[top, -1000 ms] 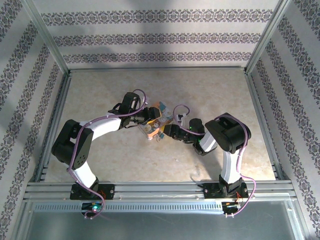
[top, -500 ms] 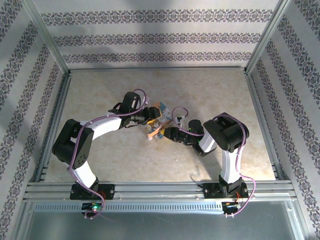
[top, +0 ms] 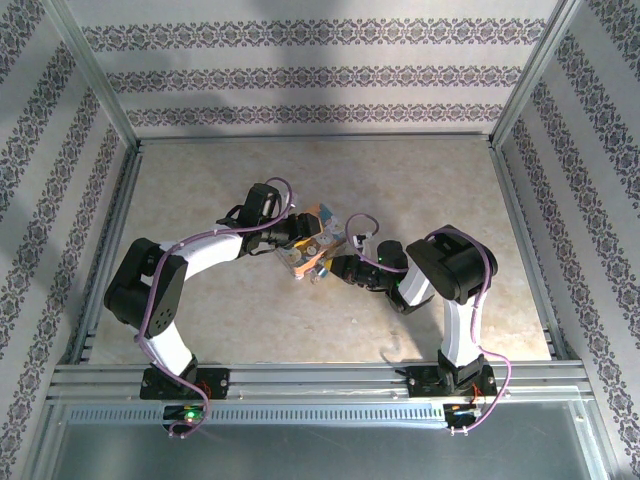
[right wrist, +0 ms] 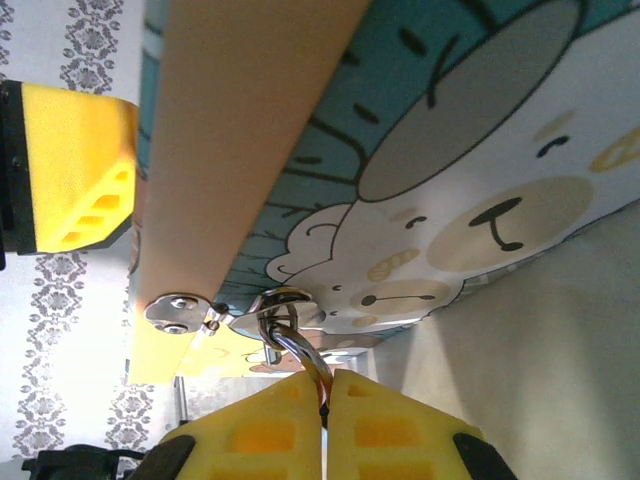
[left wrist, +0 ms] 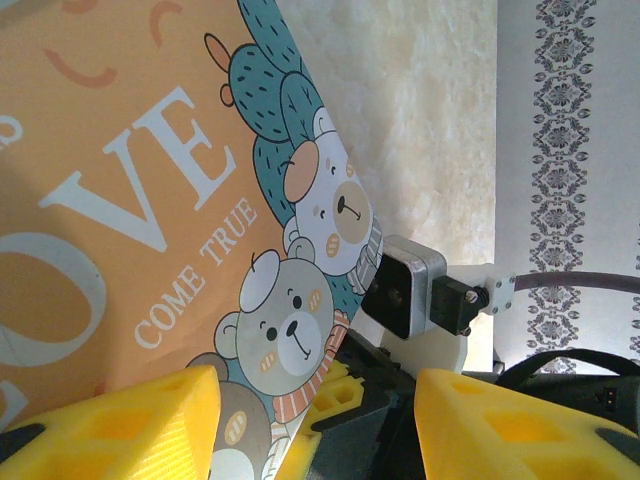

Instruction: Unlock the padlock with the key

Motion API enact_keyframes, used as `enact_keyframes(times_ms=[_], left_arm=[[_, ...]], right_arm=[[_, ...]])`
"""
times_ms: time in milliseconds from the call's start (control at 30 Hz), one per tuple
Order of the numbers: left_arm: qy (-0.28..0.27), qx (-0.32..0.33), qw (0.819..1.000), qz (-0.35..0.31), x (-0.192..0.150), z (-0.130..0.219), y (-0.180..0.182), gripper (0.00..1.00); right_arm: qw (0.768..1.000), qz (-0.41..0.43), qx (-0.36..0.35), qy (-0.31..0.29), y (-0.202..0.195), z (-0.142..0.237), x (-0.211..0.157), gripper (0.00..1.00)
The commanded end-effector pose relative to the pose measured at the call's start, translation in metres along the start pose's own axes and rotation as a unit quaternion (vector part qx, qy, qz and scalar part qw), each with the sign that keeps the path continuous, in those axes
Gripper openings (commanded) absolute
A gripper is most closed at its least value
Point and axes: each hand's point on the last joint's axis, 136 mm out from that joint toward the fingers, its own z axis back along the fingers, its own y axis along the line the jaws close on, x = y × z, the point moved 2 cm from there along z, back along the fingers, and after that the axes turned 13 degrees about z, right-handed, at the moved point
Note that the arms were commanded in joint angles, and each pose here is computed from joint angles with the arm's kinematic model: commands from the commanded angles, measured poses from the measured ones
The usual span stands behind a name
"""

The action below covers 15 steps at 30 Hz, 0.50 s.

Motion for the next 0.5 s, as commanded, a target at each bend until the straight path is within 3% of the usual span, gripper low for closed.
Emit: enact_keyframes(times_ms=[0,467], left_arm=[[0.008,0.045,0.999,0.014,-0.006,-0.003,0.028,0.55],[0.011,0.036,0.999,0.024,-0.013,-0.002,0.036,0.55]], right_arm=[[1.0,0.0,0.011,-0.028,0.006,0.002,0.011,0.05],[0.993,-0.047,-0.012,-0.104,0.013,0.013,0.038,0.04]])
